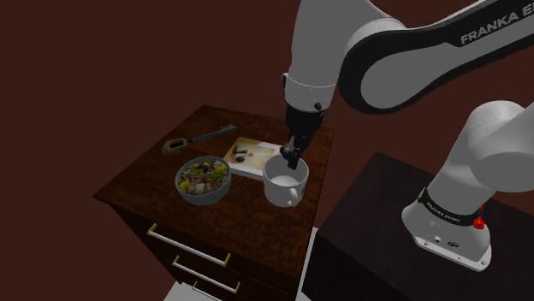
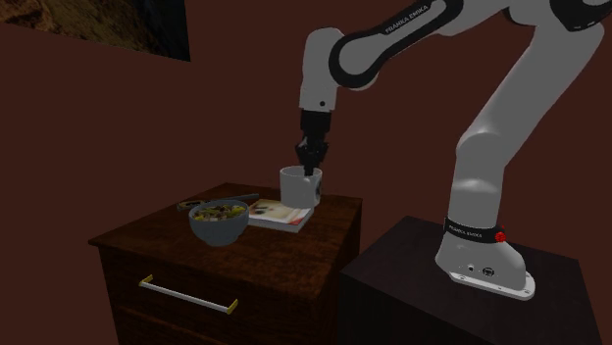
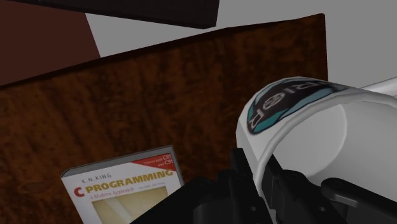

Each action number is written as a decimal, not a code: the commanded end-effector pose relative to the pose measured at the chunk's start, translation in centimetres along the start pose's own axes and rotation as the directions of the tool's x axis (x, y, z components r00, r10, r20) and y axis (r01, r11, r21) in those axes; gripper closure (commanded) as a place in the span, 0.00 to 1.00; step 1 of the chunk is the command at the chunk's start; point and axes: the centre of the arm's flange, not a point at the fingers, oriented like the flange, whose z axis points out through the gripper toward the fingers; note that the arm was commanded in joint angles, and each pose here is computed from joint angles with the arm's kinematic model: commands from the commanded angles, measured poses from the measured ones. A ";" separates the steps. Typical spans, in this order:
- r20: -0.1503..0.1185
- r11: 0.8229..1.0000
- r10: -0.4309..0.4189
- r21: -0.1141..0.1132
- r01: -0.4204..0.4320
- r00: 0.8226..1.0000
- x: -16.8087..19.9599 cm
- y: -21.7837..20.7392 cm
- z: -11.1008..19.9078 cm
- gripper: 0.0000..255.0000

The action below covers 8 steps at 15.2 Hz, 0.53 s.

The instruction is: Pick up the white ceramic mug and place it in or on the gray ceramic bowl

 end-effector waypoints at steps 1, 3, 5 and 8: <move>0.000 1.000 0.000 0.000 0.000 1.000 1.3 -0.3 -0.3 1.00; 0.000 1.000 0.000 0.000 0.000 1.000 3.9 -0.6 -0.3 1.00; 0.000 1.000 0.000 0.000 0.000 1.000 6.6 -1.0 -0.4 1.00; 0.000 1.000 0.000 0.000 0.000 1.000 10.5 -1.6 -0.4 1.00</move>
